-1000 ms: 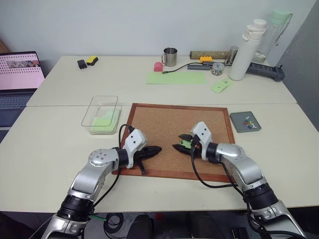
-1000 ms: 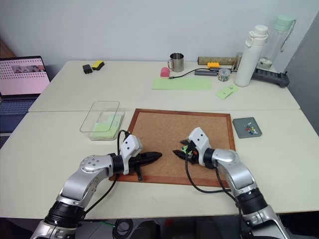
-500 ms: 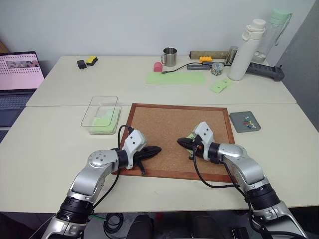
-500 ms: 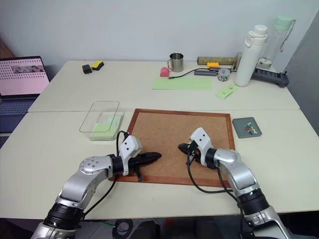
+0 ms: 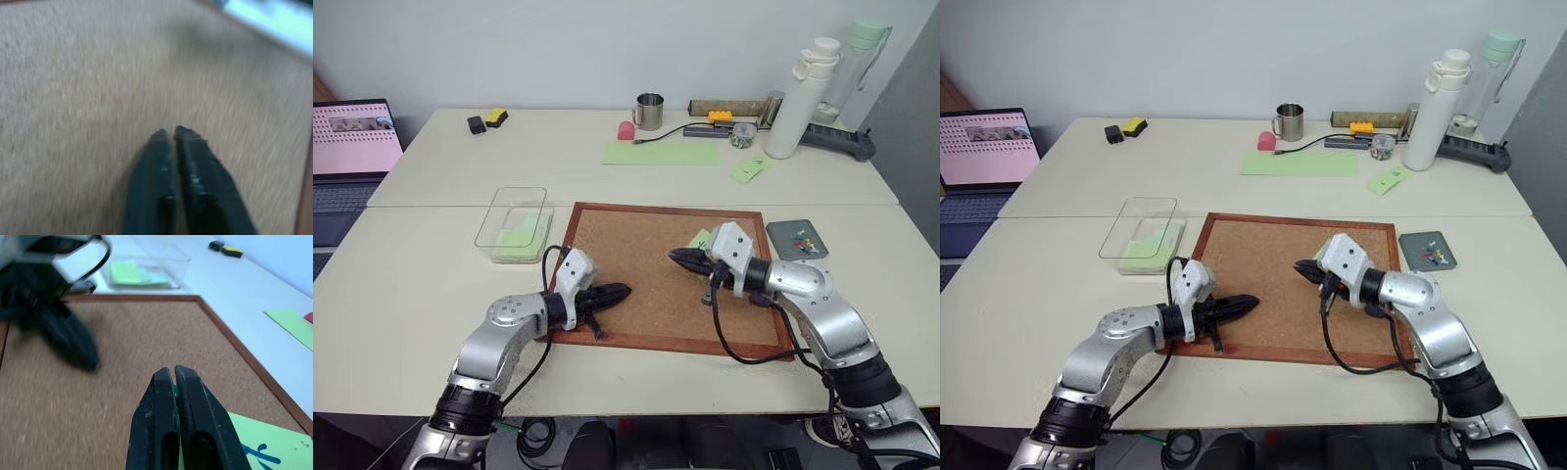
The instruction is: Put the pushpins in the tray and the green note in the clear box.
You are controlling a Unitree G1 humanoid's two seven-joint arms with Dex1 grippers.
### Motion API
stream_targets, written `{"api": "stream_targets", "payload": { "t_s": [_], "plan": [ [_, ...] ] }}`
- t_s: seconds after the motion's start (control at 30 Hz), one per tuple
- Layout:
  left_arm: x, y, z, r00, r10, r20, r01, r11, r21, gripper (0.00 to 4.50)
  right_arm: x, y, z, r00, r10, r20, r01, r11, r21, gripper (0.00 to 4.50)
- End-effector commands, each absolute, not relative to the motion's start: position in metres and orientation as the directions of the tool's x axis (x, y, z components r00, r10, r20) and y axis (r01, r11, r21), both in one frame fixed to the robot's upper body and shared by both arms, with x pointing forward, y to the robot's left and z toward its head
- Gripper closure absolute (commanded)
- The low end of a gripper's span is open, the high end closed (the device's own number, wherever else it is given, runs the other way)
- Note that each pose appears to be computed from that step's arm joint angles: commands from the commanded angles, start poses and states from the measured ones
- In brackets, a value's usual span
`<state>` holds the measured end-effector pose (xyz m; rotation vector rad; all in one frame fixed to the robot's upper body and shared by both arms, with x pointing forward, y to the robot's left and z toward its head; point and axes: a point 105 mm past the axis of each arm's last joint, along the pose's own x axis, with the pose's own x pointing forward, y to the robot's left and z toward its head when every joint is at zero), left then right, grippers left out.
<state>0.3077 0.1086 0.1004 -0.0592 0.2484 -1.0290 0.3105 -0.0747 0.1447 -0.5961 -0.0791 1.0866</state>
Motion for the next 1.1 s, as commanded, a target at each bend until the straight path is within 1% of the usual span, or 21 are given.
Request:
{"api": "stream_targets", "payload": {
  "t_s": [0.03,0.07,0.17,0.27,0.3,0.33,0.4,0.57,0.7,1.0,1.07,1.1],
  "plan": [
    [0.308,0.101,0.140,0.468,-0.883,-0.026,0.853,0.459,-0.248,3.08,0.306,-0.073,0.156,0.435,0.868,-0.241,-0.760,0.211,-0.615,4.50],
    [0.310,0.099,0.150,0.461,-0.887,0.017,0.852,0.437,-0.287,2.94,0.305,-0.074,0.155,0.422,0.869,-0.256,-0.751,0.177,-0.636,4.50],
    [0.311,0.092,0.175,0.417,-0.903,0.105,0.856,0.351,-0.380,2.29,0.299,-0.075,0.153,0.367,0.875,-0.316,-0.719,0.051,-0.694,4.50],
    [0.310,0.089,0.179,0.388,-0.915,0.110,0.849,0.308,-0.430,1.69,0.293,-0.074,0.152,0.317,0.881,-0.350,-0.698,-0.033,-0.715,4.50],
    [0.310,0.087,0.178,0.380,-0.920,0.096,0.846,0.304,-0.439,1.43,0.290,-0.073,0.152,0.295,0.884,-0.363,-0.686,-0.068,-0.724,4.50],
    [0.310,0.085,0.176,0.375,-0.923,0.081,0.842,0.303,-0.447,1.31,0.288,-0.072,0.152,0.279,0.886,-0.370,-0.678,-0.091,-0.729,4.50],
    [0.306,0.081,0.173,0.330,-0.942,0.062,0.836,0.261,-0.483,0.81,0.284,-0.070,0.153,0.250,0.891,-0.379,-0.661,-0.128,-0.739,4.50],
    [0.299,0.072,0.163,0.257,-0.966,0.020,0.830,0.210,-0.517,0.81,0.273,-0.059,0.161,0.182,0.902,-0.392,-0.608,-0.210,-0.766,4.50],
    [0.294,0.062,0.160,0.218,-0.976,0.023,0.828,0.172,-0.534,0.81,0.264,-0.047,0.165,0.130,0.910,-0.393,-0.576,-0.253,-0.777,4.50],
    [0.294,0.053,0.157,0.217,-0.976,0.033,0.850,0.172,-0.499,0.81,0.253,-0.032,0.167,0.069,0.918,-0.392,-0.543,-0.295,-0.786,4.50],
    [0.295,0.052,0.159,0.220,-0.974,0.053,0.848,0.164,-0.505,1.18,0.253,-0.031,0.168,0.064,0.918,-0.391,-0.538,-0.298,-0.789,4.50],
    [0.295,0.053,0.160,0.222,-0.973,0.058,0.847,0.163,-0.506,1.30,0.253,-0.030,0.168,0.063,0.918,-0.390,-0.536,-0.299,-0.790,4.50]
  ]
}}
